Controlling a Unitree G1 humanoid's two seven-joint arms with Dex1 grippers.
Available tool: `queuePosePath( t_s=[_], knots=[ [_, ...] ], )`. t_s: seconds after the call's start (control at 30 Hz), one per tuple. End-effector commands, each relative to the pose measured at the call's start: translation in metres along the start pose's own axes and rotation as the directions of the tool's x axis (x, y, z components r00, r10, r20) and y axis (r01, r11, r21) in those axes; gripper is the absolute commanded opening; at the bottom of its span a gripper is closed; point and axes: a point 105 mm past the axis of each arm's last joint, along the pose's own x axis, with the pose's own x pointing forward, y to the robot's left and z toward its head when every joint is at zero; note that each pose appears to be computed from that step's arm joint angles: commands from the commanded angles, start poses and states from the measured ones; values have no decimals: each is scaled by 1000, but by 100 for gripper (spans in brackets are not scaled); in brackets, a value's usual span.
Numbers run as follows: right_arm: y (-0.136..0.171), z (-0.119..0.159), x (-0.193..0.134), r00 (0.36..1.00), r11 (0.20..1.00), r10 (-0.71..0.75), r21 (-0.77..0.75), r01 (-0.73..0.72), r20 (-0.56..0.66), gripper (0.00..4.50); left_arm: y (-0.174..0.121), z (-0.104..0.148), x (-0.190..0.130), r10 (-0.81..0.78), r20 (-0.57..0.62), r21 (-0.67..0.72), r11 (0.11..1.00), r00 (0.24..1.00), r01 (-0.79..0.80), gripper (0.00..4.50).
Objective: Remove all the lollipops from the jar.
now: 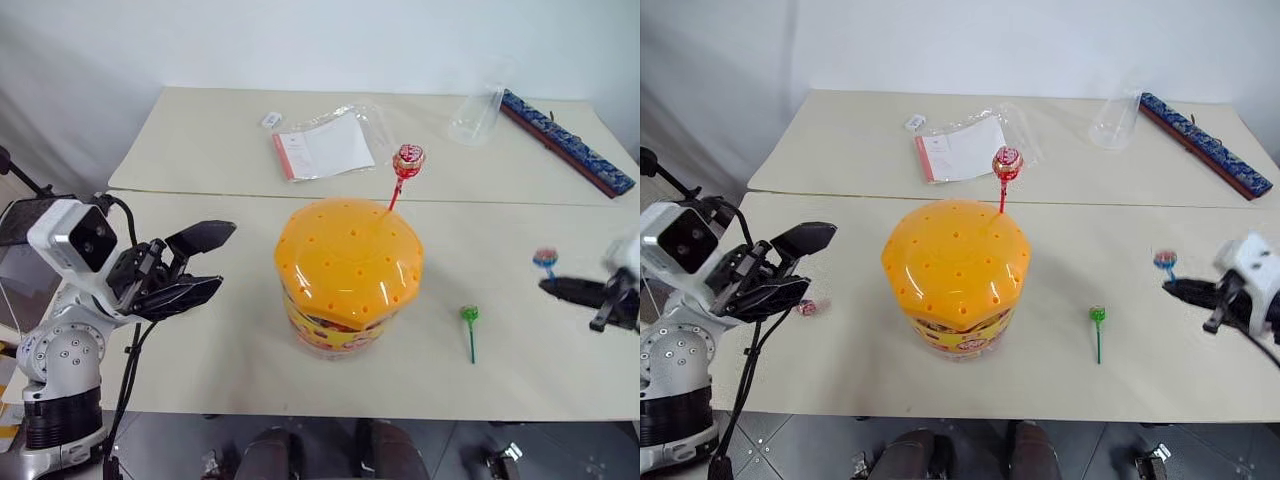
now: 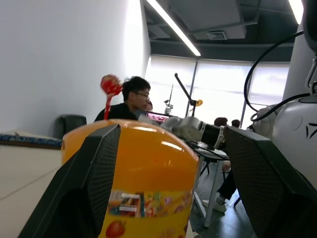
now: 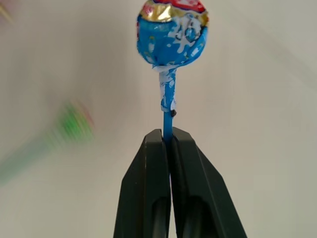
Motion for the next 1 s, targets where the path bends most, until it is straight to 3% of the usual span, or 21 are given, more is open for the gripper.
queuePosePath(
  t_s=[0.03, 0.2, 0.27, 0.33, 0.47, 0.67, 0.87, 1.0],
  knots=[
    [1, -27, 4, 997, 999, -13, -45, 10, -74, 26, -2, 6, -3, 4, -8, 15, 1000, 1000, -4, 352],
    [1, -16, 1, 998, 995, 53, -89, -55, -25, 174, 2, 7, -7, 35, 8, 18, 999, 999, -35, 352],
    [1, 7, -2, 993, 994, 81, -84, -74, 84, 240, 4, 8, -10, 56, 17, 24, 998, 998, -56, 352],
    [7, 50, -7, 946, 987, 153, -95, -131, 285, 305, 6, 8, -13, 79, 28, 26, 997, 997, -79, 352],
    [30, 124, -17, 789, 958, 284, -181, -220, 545, 305, 10, 9, -17, 112, 53, 32, 993, 992, -113, 352],
    [76, 223, -18, 527, 885, 449, -280, -372, 722, 305, 15, 5, -16, 120, 69, 29, 992, 990, -122, 352],
    [111, 250, -9, 419, 783, 575, -323, -531, 703, 305, 16, 1, -14, 118, 72, 22, 992, 990, -120, 352],
    [124, 250, 0, 405, 744, 621, -344, -573, 671, 305, 15, 1, -11, 117, 79, 22, 993, 990, -119, 352]
  ],
)
